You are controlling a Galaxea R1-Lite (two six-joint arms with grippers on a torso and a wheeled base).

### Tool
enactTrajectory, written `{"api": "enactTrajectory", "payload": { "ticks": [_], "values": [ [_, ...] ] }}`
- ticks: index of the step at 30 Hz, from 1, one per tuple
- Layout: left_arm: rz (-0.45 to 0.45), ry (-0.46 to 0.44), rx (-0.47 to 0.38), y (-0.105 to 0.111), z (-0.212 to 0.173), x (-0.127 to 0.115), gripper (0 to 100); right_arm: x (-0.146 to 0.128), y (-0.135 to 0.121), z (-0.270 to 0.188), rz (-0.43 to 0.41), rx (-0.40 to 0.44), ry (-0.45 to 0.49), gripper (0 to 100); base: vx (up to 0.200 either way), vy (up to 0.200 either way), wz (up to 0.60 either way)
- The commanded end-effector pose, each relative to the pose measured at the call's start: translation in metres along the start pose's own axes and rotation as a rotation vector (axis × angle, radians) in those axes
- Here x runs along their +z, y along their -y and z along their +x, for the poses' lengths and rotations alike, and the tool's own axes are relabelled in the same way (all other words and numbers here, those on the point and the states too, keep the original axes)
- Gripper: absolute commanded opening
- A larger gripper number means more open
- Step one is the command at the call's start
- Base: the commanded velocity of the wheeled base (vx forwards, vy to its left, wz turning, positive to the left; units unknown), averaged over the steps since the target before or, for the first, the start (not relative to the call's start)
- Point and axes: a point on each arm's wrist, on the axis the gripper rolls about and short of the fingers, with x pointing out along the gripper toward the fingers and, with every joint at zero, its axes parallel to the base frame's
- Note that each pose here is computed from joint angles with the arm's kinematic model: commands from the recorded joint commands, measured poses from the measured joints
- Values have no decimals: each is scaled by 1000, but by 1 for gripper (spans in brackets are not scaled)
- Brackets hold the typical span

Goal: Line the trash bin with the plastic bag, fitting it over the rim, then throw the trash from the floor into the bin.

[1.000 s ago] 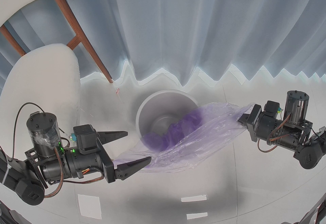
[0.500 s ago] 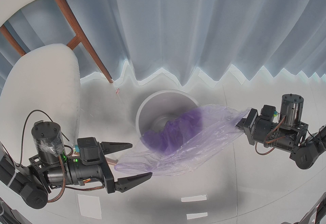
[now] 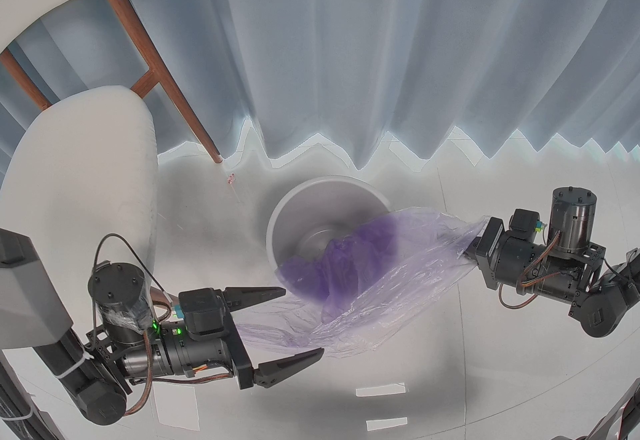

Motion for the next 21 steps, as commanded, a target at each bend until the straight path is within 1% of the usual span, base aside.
{"api": "enactTrajectory", "payload": {
  "ticks": [1, 5, 18, 21],
  "values": [
    [-60, -114, -22, 3, 3, -32, 100, -1, -2, -1, -4, 7, 0, 0, 0, 0, 0],
    [-66, -123, -10, 2, 0, -34, 100, -1, -3, -2, -4, 9, 1, 0, 0, 0, 0],
    [-68, -104, 10, -5, 4, -32, 100, -3, -3, -4, -5, 13, -7, 0, 0, 0, 0],
    [-66, -102, 53, -12, 9, -33, 100, -8, -6, -5, -10, 20, -26, 0, 0, 0, 0]
  ]
}}
